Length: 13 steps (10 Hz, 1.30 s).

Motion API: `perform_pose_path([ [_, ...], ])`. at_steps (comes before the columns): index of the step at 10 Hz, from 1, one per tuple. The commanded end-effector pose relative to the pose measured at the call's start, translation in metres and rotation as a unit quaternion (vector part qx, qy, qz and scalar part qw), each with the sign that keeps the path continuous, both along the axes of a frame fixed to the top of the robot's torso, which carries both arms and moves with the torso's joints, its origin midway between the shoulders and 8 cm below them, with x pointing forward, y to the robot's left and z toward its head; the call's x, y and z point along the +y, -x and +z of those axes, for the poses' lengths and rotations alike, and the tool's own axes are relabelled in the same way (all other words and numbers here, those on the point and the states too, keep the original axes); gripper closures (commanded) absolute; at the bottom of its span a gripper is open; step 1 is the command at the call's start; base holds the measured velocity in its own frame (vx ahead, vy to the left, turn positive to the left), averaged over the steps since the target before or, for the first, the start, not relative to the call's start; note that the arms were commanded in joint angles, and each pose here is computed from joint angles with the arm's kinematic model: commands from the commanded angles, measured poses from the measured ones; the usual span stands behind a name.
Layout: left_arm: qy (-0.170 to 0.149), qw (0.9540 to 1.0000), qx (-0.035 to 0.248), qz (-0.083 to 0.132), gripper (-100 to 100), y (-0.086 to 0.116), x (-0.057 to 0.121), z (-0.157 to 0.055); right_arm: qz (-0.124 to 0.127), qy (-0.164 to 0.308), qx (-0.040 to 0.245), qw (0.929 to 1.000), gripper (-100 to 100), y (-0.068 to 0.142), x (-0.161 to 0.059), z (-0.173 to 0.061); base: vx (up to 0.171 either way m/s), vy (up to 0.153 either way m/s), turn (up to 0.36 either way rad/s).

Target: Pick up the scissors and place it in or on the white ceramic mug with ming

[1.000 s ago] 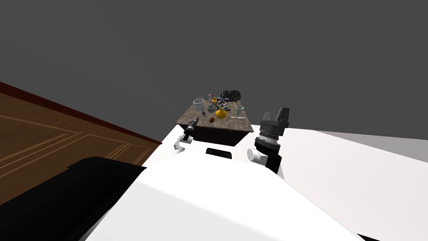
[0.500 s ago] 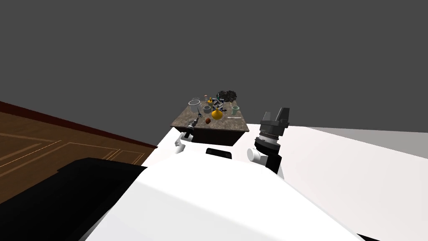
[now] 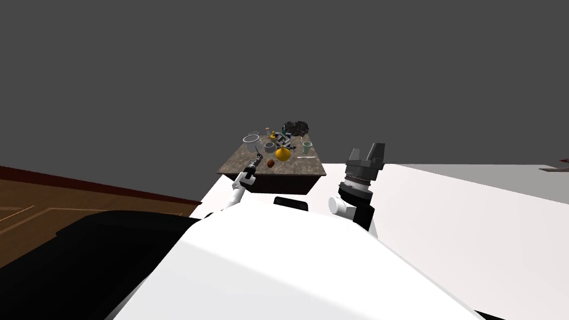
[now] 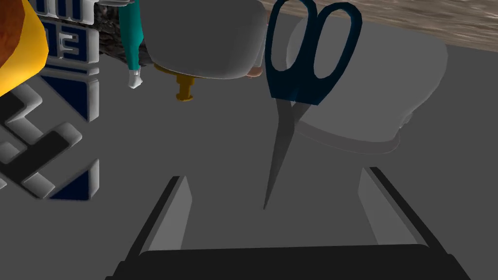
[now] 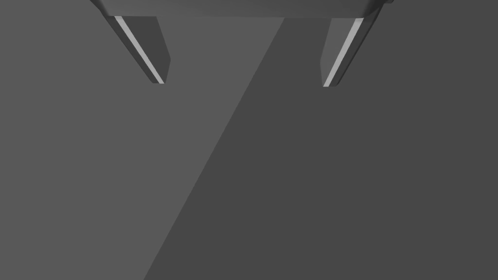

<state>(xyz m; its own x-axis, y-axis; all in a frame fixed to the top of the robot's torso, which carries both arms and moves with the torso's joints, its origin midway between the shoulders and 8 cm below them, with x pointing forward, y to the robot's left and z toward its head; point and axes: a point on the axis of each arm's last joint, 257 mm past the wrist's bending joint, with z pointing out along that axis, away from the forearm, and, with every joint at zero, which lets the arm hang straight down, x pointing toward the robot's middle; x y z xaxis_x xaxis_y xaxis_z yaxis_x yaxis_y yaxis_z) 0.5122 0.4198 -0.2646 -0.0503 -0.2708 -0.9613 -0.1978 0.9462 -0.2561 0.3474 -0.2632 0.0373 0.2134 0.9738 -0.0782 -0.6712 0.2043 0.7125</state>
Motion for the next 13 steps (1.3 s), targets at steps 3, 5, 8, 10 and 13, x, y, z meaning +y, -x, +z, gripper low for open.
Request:
perform_pose_path([
  [3, -0.044, 0.9983, 0.028, 0.026, -100, -0.009, 0.031, -0.003, 0.000, 0.000, 0.000, 1.0000, 0, 0.000, 0.000, 0.000, 0.084, -0.014, -0.089],
  [5, -0.050, 0.9979, 0.030, 0.030, -100, -0.011, 0.037, -0.001, 0.000, 0.000, 0.000, 1.0000, 0, 0.000, 0.000, 0.000, 0.066, 0.029, -0.031],
  [8, -0.051, 0.9977, 0.031, 0.031, 100, -0.011, 0.038, -0.001, 0.000, 0.000, 0.000, 1.0000, 0, 0.000, 0.000, 0.000, 0.003, 0.001, 0.000],
  [10, -0.051, 0.9977, 0.031, 0.031, 100, -0.011, 0.038, -0.001, 0.000, 0.000, 0.000, 1.0000, 0, 0.000, 0.000, 0.000, 0.000, 0.000, 0.000],
  [13, -0.051, 0.9977, 0.031, 0.031, 0, -0.011, 0.038, -0.001, 0.000, 0.000, 0.000, 1.0000, 0, 0.000, 0.000, 0.000, 0.000, 0.000, 0.000],
])
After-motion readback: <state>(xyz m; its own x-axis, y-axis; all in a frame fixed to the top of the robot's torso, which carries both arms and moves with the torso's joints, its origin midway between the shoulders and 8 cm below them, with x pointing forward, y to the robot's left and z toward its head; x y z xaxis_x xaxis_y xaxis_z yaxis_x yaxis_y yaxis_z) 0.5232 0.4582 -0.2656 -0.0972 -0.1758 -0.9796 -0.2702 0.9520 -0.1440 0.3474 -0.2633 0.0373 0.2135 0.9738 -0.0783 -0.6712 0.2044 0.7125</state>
